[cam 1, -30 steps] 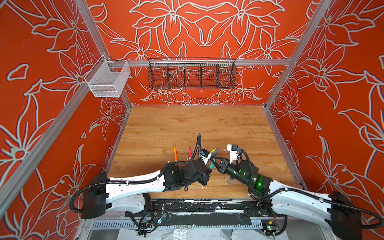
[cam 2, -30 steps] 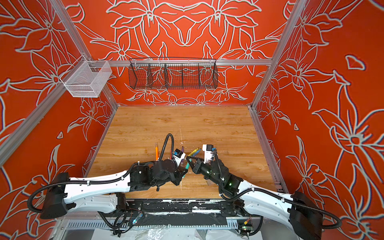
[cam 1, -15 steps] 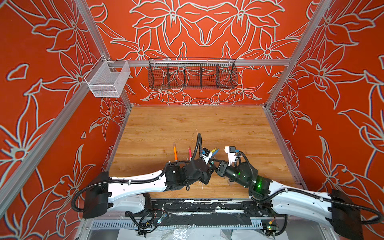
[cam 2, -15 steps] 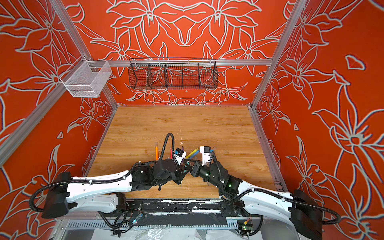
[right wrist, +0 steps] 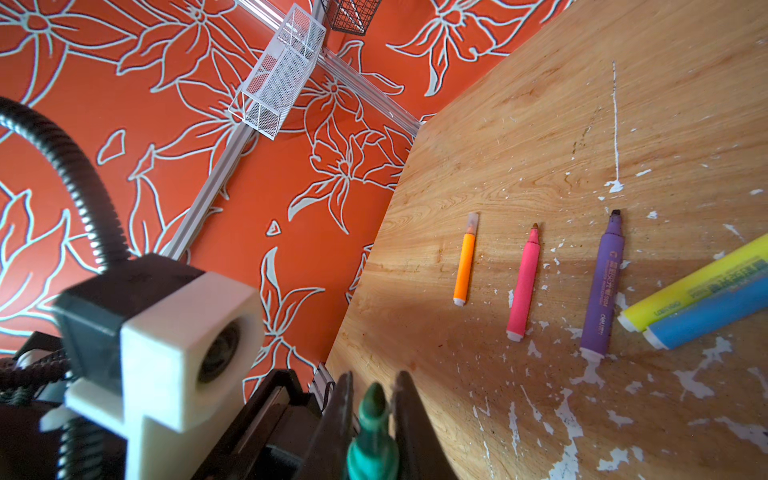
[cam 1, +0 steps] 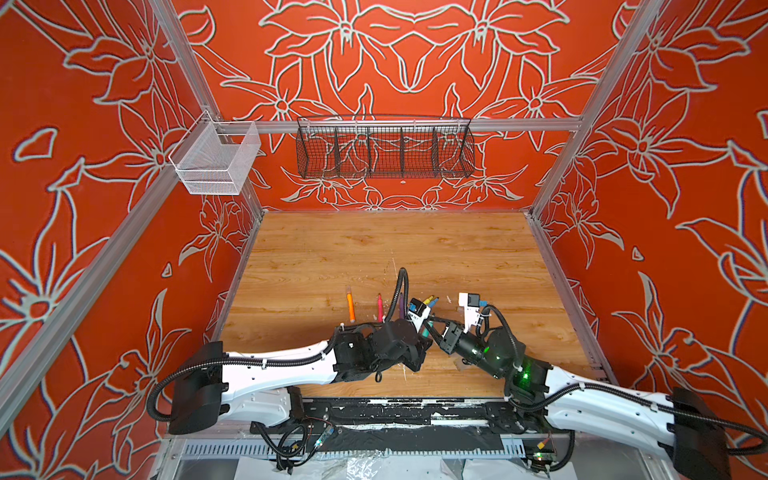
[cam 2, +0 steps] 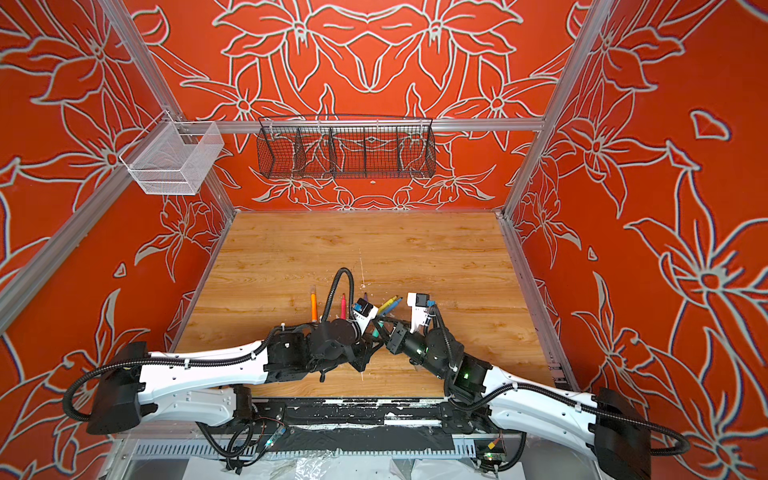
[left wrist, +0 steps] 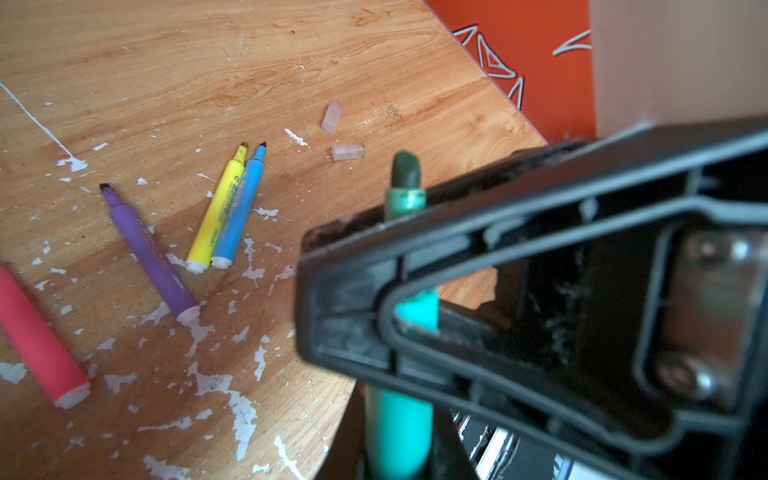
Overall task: Insert the pens into the pen caps
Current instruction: 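Move the right gripper away toward the translucent caps on the table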
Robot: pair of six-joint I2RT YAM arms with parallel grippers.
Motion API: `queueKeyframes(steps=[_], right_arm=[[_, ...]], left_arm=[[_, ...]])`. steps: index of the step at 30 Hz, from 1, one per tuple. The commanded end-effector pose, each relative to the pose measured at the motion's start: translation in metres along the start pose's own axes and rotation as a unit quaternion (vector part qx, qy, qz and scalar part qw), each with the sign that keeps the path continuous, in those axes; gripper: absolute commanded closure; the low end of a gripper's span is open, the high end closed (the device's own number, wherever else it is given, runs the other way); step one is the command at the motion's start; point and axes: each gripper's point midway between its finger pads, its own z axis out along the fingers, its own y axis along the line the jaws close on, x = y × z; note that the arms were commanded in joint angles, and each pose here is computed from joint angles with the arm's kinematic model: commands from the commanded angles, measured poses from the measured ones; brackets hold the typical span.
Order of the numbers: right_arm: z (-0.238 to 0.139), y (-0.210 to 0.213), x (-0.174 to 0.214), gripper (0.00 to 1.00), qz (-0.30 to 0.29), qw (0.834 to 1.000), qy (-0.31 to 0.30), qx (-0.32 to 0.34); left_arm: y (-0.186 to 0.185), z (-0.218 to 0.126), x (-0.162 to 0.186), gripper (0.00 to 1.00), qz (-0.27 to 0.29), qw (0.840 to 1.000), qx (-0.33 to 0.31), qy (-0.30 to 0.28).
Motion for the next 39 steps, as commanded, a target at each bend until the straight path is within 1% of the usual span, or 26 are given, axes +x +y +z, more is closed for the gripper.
queueKeyframes(steps=[1,2,3,5,7,9,10,12,14,15,17,20,24,26,30,35,37,39], right_arm=[[0.001,-0.005,-0.001,0.78,-0.015,1.000,-0.003,0.017],[0.001,-0.006,-0.002,0.71,-0.026,0.999,-0.002,0.026],[0.000,-0.008,-0.005,0.67,-0.042,0.998,-0.002,0.045],[-0.006,-0.019,-0.016,0.64,-0.078,0.992,-0.015,0.099],[-0.020,-0.040,-0.033,0.62,-0.124,0.976,-0.043,0.176],[-0.038,-0.060,-0.052,0.59,-0.169,0.949,-0.072,0.255],[-0.046,-0.067,-0.061,0.59,-0.188,0.935,-0.085,0.287],[-0.060,-0.079,-0.077,0.56,-0.236,0.902,-0.094,0.350],[-0.071,-0.099,-0.087,0.56,-0.252,0.872,-0.086,0.412],[-0.075,-0.112,-0.090,0.56,-0.247,0.861,-0.071,0.440],[-0.073,-0.138,-0.084,0.57,-0.216,0.860,-0.027,0.461],[-0.060,-0.165,-0.077,0.56,-0.175,0.874,0.022,0.454],[-0.041,-0.188,-0.075,0.46,-0.157,0.876,0.063,0.451],[-0.032,-0.197,-0.074,0.44,-0.147,0.879,0.078,0.447],[-0.022,-0.220,-0.077,0.36,-0.126,0.871,0.098,0.465],[-0.013,-0.241,-0.077,0.31,-0.120,0.855,0.130,0.487],[-0.009,-0.248,-0.078,0.27,-0.119,0.854,0.132,0.489],[-0.006,-0.255,-0.077,0.26,-0.117,0.850,0.139,0.495]], left_arm=[[0.008,-0.002,-0.003,1.00,-0.012,1.000,-0.015,-0.010],[0.011,-0.002,-0.003,1.00,-0.014,1.000,-0.022,-0.010],[0.016,-0.002,-0.002,1.00,-0.021,0.999,-0.031,-0.010],[0.031,0.000,-0.001,1.00,-0.042,0.998,-0.048,-0.005],[0.051,0.002,0.002,1.00,-0.078,0.995,-0.056,0.001],[0.070,0.001,0.005,1.00,-0.115,0.992,-0.054,0.002],[0.076,0.000,0.008,1.00,-0.121,0.991,-0.057,0.000],[0.085,-0.006,0.010,1.00,-0.121,0.990,-0.069,-0.005],[0.086,-0.012,0.010,1.00,-0.117,0.991,-0.071,-0.008],[0.086,-0.015,0.009,1.00,-0.115,0.991,-0.069,-0.011],[0.085,-0.019,0.009,1.00,-0.115,0.991,-0.064,-0.017],[0.085,-0.025,0.009,1.00,-0.115,0.991,-0.057,-0.025],[0.085,-0.030,0.010,1.00,-0.117,0.991,-0.053,-0.029],[0.086,-0.030,0.012,1.00,-0.117,0.991,-0.054,-0.026],[0.081,-0.039,0.006,1.00,-0.116,0.992,-0.042,-0.039],[0.080,-0.043,0.005,1.00,-0.113,0.992,-0.038,-0.042],[0.079,-0.044,0.004,1.00,-0.113,0.992,-0.037,-0.042],[0.079,-0.044,0.003,1.00,-0.112,0.992,-0.036,-0.043]])
